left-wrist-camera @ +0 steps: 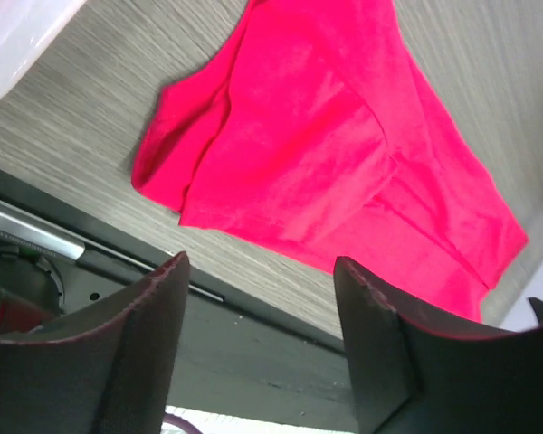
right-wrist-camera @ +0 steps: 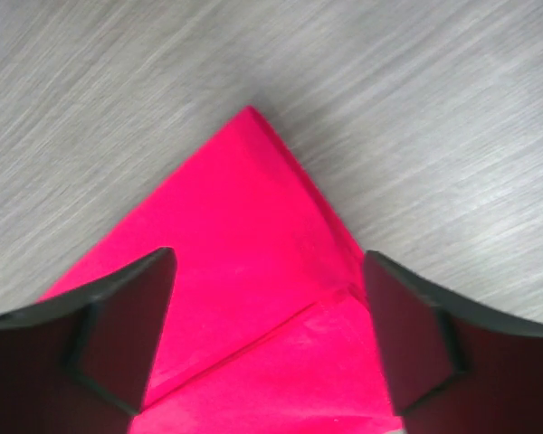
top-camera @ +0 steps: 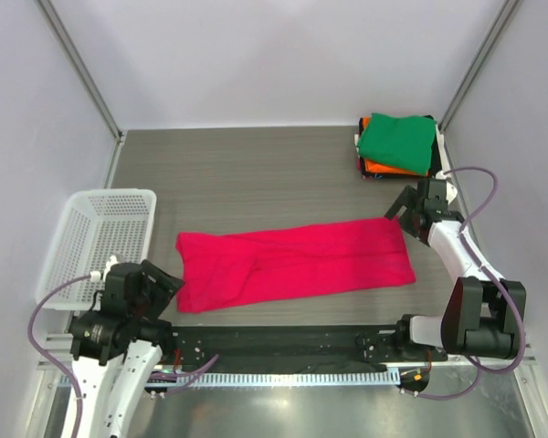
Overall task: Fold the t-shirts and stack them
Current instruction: Fold the tshirt
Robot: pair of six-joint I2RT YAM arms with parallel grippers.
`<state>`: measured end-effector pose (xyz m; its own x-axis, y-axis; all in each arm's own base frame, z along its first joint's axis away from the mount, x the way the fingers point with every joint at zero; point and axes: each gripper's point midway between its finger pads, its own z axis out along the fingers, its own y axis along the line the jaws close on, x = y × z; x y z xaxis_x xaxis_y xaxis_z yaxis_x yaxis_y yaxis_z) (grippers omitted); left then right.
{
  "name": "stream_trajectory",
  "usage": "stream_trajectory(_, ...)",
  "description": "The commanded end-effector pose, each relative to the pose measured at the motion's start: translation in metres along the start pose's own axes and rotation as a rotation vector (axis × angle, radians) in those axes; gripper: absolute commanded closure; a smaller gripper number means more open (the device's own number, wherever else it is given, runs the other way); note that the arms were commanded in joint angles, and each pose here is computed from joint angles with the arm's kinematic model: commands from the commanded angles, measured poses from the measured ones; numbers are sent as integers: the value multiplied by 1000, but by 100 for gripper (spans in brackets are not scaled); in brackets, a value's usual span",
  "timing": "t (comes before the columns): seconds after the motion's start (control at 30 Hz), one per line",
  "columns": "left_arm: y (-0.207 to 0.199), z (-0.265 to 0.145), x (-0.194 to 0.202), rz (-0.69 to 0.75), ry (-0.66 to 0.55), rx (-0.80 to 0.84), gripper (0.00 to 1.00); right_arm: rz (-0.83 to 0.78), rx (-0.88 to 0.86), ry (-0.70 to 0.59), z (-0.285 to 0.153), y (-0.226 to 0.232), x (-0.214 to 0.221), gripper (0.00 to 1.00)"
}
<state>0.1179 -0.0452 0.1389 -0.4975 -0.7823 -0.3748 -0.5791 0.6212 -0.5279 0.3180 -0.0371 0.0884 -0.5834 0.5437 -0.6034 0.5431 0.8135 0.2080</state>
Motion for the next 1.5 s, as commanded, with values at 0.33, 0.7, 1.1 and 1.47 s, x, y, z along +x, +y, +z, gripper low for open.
stream_trajectory(0.33, -47, 40, -16, 52, 33, 39, 36, -51, -373, 6, -37, 91, -11, 5)
stream_trajectory(0.7, -68, 148, -12, 103, 123, -84, 38, -80, -148, 319, 20, 51, 102, 6)
stream_trajectory(1.1, -140, 298, -41, 128, 198, -260, 39, 114, -248, 592, -27, 62, 213, 2)
stream_trajectory(1.47, -439, 314, -88, 251, 209, 454, 17, -122, -667, 647, -237, 200, 275, 0)
